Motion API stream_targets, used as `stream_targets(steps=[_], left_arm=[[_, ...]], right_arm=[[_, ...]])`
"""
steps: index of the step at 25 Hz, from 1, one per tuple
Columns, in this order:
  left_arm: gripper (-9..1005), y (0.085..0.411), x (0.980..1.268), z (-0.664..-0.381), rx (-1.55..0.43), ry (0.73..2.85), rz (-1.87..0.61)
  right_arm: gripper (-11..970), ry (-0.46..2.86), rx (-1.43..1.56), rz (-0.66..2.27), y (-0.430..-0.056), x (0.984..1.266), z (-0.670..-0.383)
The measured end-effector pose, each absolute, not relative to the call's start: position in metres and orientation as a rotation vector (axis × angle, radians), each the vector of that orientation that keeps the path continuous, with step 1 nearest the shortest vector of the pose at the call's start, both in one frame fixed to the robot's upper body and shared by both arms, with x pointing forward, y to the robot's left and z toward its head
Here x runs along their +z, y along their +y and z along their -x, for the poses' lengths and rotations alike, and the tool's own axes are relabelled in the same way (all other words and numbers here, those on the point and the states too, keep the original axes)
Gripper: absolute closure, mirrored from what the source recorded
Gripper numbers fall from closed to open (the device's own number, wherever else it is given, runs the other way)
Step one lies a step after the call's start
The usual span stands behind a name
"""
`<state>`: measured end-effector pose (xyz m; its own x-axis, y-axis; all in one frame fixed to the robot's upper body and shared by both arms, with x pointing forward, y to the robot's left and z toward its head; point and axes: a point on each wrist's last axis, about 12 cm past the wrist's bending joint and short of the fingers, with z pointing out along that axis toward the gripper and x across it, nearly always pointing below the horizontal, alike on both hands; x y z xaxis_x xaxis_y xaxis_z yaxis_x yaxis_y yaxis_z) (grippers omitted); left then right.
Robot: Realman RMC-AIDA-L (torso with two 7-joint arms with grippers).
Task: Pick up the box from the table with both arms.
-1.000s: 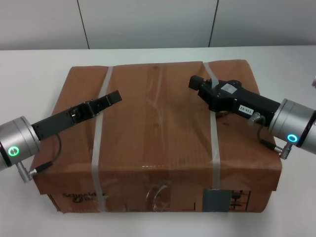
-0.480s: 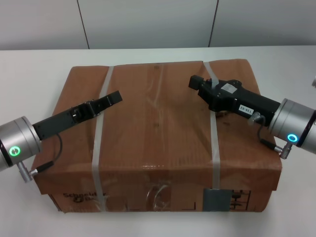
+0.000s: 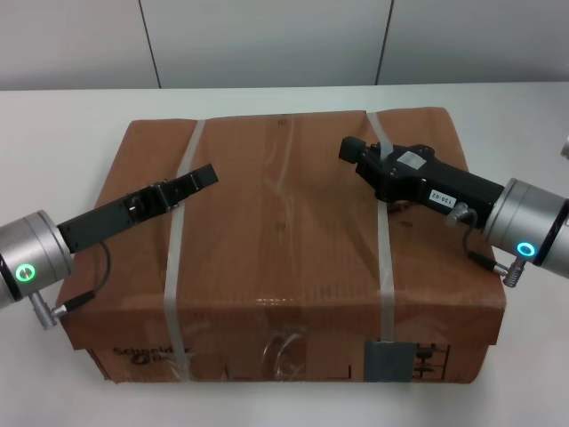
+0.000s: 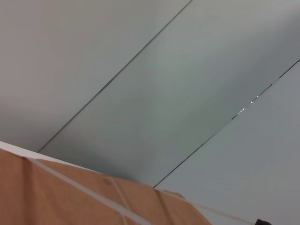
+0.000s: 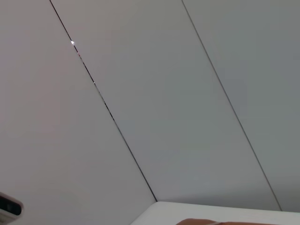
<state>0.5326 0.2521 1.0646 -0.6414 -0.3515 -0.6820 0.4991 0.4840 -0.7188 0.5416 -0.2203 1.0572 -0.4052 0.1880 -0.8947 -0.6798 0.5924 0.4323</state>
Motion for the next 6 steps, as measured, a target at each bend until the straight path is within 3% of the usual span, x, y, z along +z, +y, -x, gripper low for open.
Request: stream_targets(steps=[6], left_arm=[[902,0.2529,1.0643,-0.5321,-1.265,1.885,-0.121]], right_arm=[[936,1.743,1.004,0.405,-0.2206,1.0571,-0.5412]])
